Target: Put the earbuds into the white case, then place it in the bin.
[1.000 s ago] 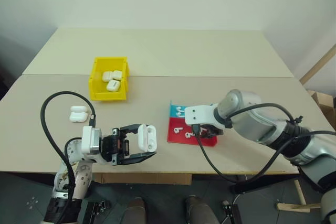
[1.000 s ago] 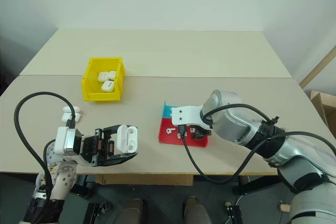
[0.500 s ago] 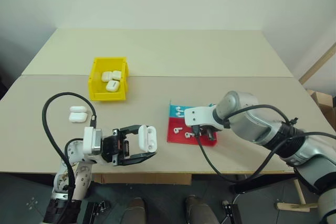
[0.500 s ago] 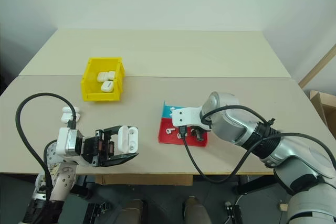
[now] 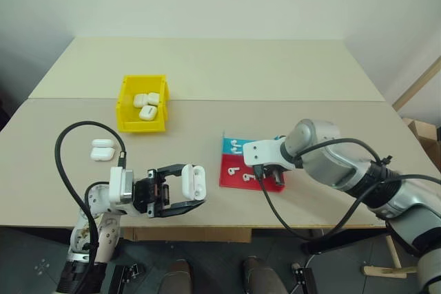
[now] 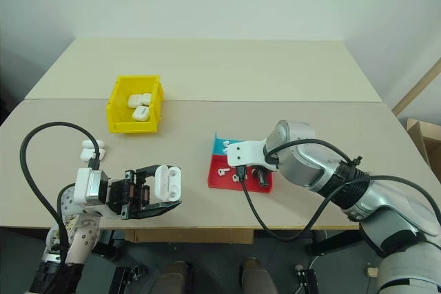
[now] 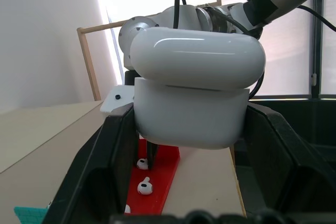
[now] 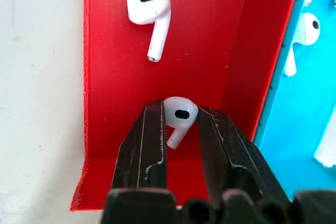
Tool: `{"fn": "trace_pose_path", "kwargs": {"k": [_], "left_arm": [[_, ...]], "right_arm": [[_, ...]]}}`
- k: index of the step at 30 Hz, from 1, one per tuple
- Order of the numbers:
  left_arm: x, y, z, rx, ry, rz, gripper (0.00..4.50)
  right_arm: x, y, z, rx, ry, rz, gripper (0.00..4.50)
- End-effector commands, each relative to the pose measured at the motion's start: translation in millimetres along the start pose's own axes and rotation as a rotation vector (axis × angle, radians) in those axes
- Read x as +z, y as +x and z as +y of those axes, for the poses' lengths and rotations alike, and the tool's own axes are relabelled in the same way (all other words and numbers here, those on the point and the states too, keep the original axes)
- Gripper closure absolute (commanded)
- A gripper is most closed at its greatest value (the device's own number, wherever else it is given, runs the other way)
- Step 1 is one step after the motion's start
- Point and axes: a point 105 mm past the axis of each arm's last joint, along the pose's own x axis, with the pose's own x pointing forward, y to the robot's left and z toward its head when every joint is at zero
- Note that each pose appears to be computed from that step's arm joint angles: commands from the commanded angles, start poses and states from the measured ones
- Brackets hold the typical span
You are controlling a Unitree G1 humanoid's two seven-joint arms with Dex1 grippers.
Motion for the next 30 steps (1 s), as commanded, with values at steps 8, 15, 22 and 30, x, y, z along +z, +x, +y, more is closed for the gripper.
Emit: {"fn": "trace_pose_path", "kwargs": {"k": [8, 15, 22, 30], "left_arm": [[15, 6, 6, -0.008, 0.043, -0.041, 1.72], [32, 17, 10, -0.015, 0.022, -0.118, 1.72], [42, 33, 14, -0.014, -0.027, -0.183, 1.72], [49, 43, 17, -0.045, -0.061, -0.182, 1.72]], "right_arm": [[10, -25, -6, -0.080, 0.007, -0.077, 3.84], [29, -97, -9, -0.291, 0.112, -0.390, 3.84], [36, -144, 14, -0.487, 0.050, -0.746, 3.84], [59, -172, 34, -0.635, -0.027, -1.181, 3.84]]}}
